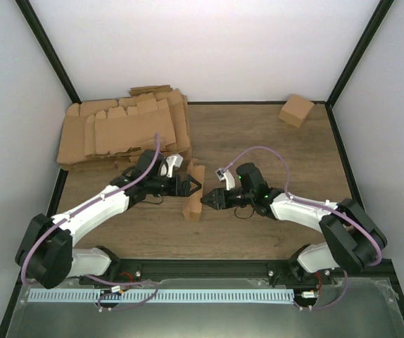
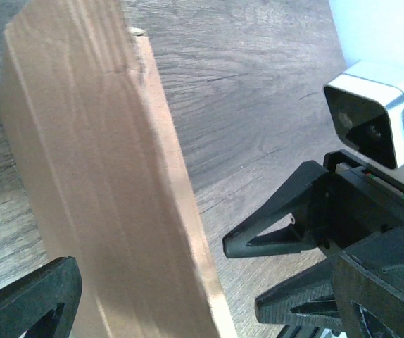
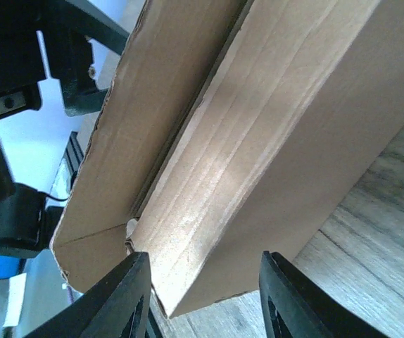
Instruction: Fold the paper box
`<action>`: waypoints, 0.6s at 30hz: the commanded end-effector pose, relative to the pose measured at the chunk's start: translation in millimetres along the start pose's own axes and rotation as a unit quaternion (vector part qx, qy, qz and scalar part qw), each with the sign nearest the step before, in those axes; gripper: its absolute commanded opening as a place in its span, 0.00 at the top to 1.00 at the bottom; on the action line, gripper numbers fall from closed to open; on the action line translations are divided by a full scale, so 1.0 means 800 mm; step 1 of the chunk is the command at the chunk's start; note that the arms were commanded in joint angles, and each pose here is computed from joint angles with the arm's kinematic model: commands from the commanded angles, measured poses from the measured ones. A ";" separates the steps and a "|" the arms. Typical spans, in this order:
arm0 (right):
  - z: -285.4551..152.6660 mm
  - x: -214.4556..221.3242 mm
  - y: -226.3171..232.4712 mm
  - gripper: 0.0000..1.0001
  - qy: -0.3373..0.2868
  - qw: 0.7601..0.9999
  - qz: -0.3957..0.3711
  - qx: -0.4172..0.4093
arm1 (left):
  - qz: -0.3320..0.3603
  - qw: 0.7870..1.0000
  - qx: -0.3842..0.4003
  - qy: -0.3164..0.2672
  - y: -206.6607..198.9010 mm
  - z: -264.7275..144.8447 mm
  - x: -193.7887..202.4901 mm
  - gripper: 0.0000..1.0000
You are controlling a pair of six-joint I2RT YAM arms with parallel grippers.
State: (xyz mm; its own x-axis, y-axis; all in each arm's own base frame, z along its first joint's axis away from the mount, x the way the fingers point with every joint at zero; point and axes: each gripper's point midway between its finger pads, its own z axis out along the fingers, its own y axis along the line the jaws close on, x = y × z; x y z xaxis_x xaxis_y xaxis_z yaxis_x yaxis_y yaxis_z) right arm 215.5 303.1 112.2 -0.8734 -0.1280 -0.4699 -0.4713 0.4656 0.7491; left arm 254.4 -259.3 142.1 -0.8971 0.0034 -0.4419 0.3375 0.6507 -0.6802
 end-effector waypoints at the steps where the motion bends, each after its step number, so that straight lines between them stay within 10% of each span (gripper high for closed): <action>1: -0.012 -0.016 0.002 0.54 -0.029 0.999 -0.031 0.035 | 0.038 0.998 -0.048 -0.002 -0.009 -0.007 -0.006 0.00; 18: -0.105 -0.136 -0.046 0.52 -0.179 0.963 -0.074 0.185 | 0.101 0.952 -0.286 0.040 -0.014 0.009 0.004 0.00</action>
State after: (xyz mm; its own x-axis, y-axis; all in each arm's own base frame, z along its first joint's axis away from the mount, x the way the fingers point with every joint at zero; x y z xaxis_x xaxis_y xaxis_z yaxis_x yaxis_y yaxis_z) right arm 286.2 241.1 145.6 -0.7474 0.0072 -0.6644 -0.4829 0.6809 0.5506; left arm 248.5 -288.6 163.7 -0.8326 0.1837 -0.5225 0.3902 0.8641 -0.3180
